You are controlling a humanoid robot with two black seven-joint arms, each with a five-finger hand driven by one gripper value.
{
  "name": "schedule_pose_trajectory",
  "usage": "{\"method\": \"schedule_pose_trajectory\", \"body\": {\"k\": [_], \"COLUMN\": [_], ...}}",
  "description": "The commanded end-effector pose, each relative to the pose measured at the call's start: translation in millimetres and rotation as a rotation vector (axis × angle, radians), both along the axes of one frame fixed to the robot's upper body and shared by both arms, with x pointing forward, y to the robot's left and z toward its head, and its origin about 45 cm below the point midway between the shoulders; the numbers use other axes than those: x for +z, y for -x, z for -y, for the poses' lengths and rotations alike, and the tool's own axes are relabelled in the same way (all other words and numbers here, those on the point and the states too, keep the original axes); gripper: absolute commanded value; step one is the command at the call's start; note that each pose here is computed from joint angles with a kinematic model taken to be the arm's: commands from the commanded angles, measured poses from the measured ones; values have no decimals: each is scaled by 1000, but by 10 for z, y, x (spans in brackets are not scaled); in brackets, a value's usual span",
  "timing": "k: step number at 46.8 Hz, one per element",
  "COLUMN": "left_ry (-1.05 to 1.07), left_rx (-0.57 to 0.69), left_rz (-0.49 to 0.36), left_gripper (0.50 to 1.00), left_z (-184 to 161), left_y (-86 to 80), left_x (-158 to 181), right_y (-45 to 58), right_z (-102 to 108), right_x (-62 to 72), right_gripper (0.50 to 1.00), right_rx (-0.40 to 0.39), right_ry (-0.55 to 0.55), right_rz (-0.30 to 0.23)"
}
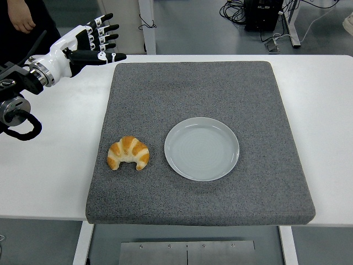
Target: Place the bread on the plate
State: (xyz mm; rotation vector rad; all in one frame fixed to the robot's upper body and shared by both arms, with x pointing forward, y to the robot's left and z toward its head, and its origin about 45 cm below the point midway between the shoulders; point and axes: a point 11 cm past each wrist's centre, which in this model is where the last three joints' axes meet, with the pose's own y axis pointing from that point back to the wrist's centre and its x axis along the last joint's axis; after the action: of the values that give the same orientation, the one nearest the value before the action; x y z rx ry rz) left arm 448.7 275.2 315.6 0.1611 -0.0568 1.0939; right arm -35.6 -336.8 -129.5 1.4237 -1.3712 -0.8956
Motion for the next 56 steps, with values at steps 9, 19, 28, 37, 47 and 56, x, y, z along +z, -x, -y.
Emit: {"method": "schedule_pose_trajectory", "body": {"k": [9, 19, 28, 37, 47, 56], "left_ry": [-175, -361, -458, -541, -625, -709], "left_rx": [-75, -160, -210, -271, -307, -371], "left_rz": [8, 86, 133, 180, 183, 206], "left_gripper": [968, 965, 965, 965, 965, 965], "left_z": [-12, -59, -76, -96, -152, -135], "left_y": [141, 276, 363, 558, 677, 800], "left_x": [-176, -171, -133, -59, -143, -251], "right_y": [0, 1, 0, 0, 0, 0], "right_z": [0, -1, 0, 0, 0, 0], "right_x": [0, 0, 0, 0, 0, 0], "right_gripper": [1000, 1000, 1000, 1000, 1000, 1000], "right_rx": [0, 0, 0, 0, 0, 0], "right_ry": [0, -1, 0, 0, 0, 0], "right_rz": [0, 0, 0, 0, 0, 0]}}
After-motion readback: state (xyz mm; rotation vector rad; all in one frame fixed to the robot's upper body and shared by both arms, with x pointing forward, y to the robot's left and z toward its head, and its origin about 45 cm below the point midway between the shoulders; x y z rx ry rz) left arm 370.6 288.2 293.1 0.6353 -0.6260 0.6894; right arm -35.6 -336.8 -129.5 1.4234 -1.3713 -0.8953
